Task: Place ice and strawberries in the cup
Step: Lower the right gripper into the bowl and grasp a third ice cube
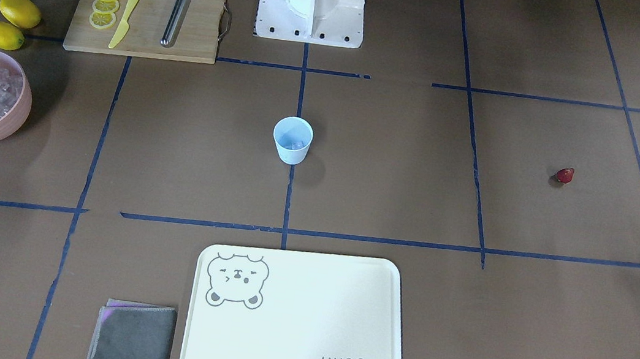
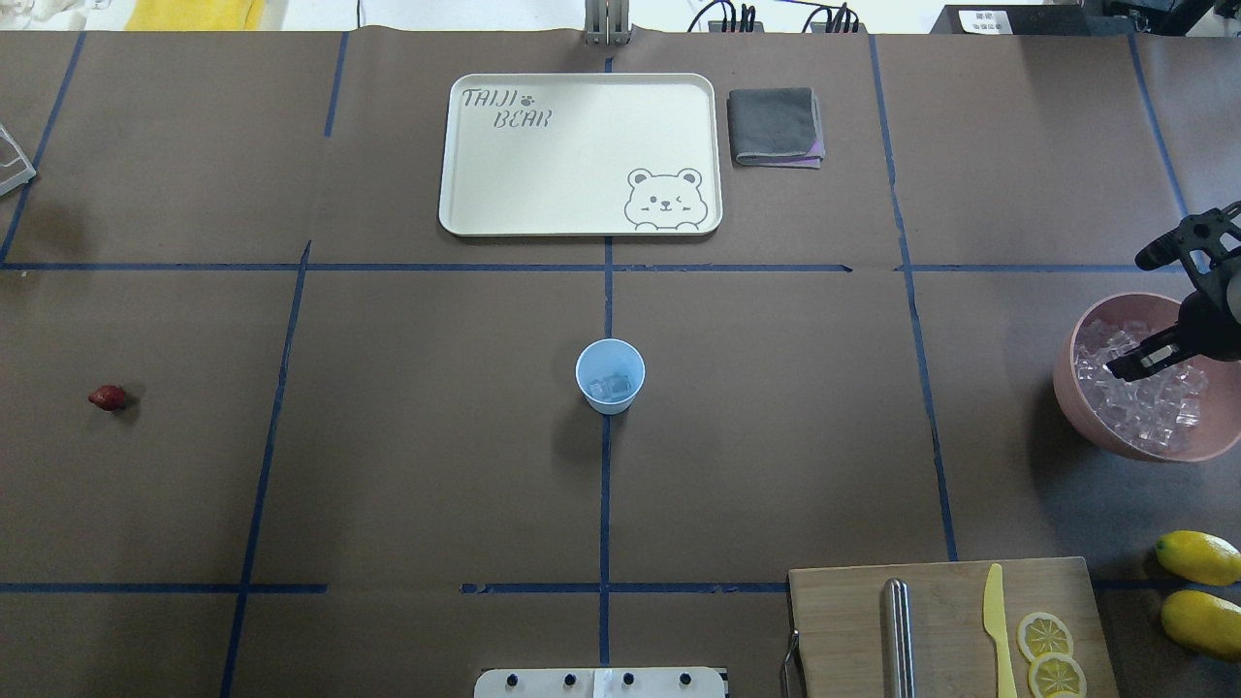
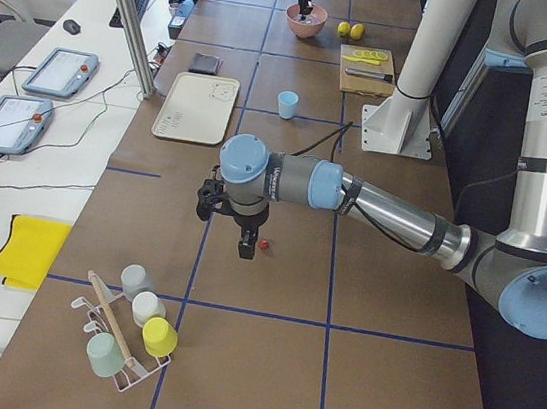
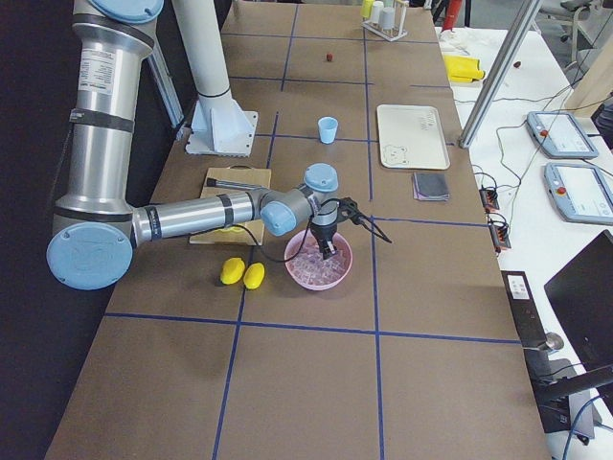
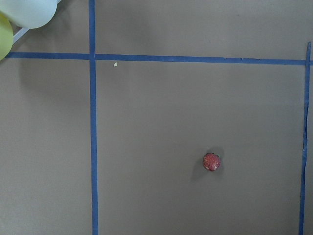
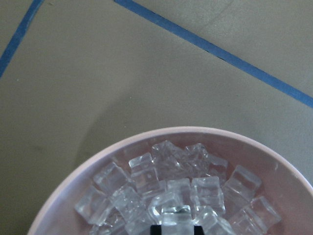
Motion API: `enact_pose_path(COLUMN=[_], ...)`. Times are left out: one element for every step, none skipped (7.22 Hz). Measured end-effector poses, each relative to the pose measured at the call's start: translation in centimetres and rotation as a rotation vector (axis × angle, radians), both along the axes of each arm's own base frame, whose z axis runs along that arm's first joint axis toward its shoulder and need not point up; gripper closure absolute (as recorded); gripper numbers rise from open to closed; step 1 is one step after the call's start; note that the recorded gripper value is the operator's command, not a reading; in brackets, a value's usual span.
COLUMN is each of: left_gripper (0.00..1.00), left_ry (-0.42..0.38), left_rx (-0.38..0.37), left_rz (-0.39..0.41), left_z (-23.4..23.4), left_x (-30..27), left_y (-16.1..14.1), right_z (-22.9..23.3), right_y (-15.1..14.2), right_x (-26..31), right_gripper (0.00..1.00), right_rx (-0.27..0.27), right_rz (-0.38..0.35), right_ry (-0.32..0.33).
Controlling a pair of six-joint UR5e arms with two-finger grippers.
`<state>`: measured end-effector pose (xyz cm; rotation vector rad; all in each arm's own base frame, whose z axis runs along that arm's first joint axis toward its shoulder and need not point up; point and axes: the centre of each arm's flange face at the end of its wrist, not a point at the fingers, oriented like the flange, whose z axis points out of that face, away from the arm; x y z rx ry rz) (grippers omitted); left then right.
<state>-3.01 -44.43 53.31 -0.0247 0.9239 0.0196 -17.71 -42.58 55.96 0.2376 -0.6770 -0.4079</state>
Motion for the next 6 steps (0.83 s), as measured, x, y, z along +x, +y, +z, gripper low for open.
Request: enact_pose_path(left_gripper=[0.00, 0.00, 0.00, 0.00, 0.00, 0.00], left_ry=[0.000, 0.000, 0.000, 0.000, 0.000, 0.000], left_rx=[-0.001, -0.002, -0.002, -0.002, -0.003, -0.003], left_rz=[0.000, 0.000, 0.000, 0.000, 0.000, 0.001], left_z=[0.0, 0.0, 0.1, 0.1, 0.1, 0.1], left_x=[0.0, 0.0, 0.0, 0.0, 0.0, 0.0], left_y=[0.0, 0.0, 0.0, 0.0, 0.0, 0.0], right_z=[-0.3, -0.9, -2.9, -6.8, -11.7, -16.2], right_y=[-0.1, -0.1, 0.0, 0.1, -0.3, -1.0], right_x=[-0.1, -0.1, 0.1, 0.4, 0.2, -1.1], right_gripper=[1.00, 1.00, 1.00, 1.00, 1.00, 1.00], right_rx=[0.004, 0.011, 0.021, 0.023, 0.001, -0.036], right_rz=[-0.001, -0.002, 0.001, 0.022, 0.076, 0.135], right_ry=[-0.004, -0.014, -0.038, -0.070, -0.106, -0.153])
